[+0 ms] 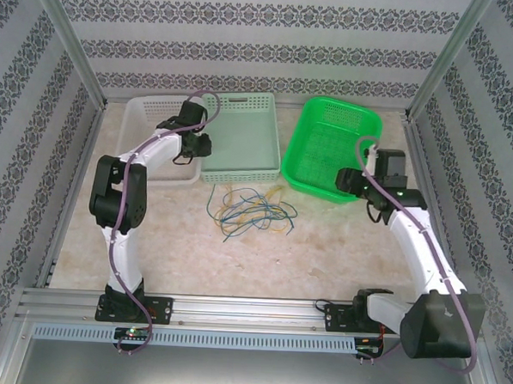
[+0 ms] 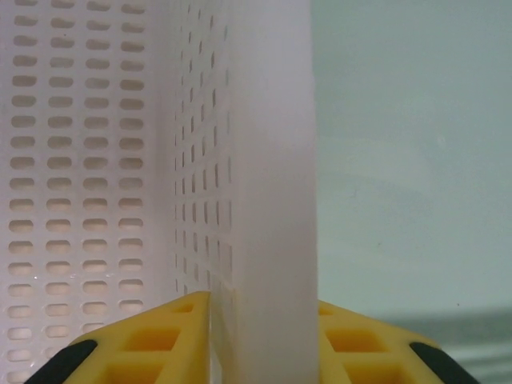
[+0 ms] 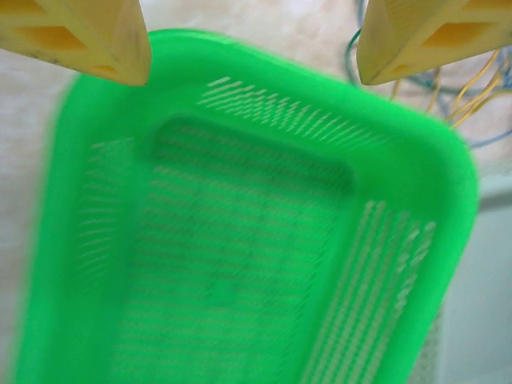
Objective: Untangle the cables
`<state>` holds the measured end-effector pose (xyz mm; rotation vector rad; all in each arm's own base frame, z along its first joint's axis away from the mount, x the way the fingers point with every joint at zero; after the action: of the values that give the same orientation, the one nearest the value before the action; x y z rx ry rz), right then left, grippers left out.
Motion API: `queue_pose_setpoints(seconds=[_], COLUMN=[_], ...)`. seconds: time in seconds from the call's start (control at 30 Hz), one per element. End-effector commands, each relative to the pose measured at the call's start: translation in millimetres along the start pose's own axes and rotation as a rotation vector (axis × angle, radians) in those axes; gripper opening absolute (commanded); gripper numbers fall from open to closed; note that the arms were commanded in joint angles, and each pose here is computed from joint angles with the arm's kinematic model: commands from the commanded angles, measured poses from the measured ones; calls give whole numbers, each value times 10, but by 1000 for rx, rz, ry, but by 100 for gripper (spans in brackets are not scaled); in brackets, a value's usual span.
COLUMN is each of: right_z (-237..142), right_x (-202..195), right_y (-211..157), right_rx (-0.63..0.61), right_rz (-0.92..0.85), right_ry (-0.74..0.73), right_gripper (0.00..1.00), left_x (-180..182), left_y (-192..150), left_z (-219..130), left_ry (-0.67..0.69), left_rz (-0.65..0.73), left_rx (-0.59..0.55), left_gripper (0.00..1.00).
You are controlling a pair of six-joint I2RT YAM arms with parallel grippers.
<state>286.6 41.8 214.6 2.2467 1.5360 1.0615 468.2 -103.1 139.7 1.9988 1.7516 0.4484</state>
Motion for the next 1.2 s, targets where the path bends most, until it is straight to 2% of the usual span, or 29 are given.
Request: queue_pose_setpoints(seconds=[0.0, 0.07, 0.23, 0.33, 0.37, 0.53, 0.8, 1.17], right_z=[68, 99, 166, 235, 270, 430, 700, 983], right_x=[148, 222, 484, 652, 703, 970, 1188, 1362], right_y=[-234, -337, -551, -628, -646, -751, -889, -925], right_rx=[34, 27, -4, -26, -28, -20, 33, 62], right_rz=[-19, -54, -172, -224, -229, -285, -363, -397], right_ry=[54, 61, 113, 142, 155, 219, 220, 199], right_gripper=[69, 68, 68, 70, 70, 69, 68, 63], left_x=[-172, -154, -109, -100, -106, -123, -129, -130], left_y=[-38, 0, 69, 81, 83, -14, -188, -333], left_z=[63, -22, -299, -490, -569, -821, -1143, -1164], left_ry=[-62, -45, -10, -3, -7, -48, -89, -99], left_rz=[28, 43, 48, 34, 31, 1, -2, 15], left_rx=[30, 10, -53, -104, -126, -203, -331, -313], left_gripper=[32, 39, 70, 95, 100, 100, 100, 100])
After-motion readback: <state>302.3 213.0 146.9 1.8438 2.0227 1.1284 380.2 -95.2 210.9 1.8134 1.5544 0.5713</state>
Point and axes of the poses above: each hand's point on the last joint's axis, 136 mm out from that joint toward the fingers, its own z axis out along the fingers, its own x axis along the line the jaws close on, y = z × x, the point moved 6 cm from there along -z, back along the fingers, and after that the axes turned 15 degrees about z, right-handed, at the moved point
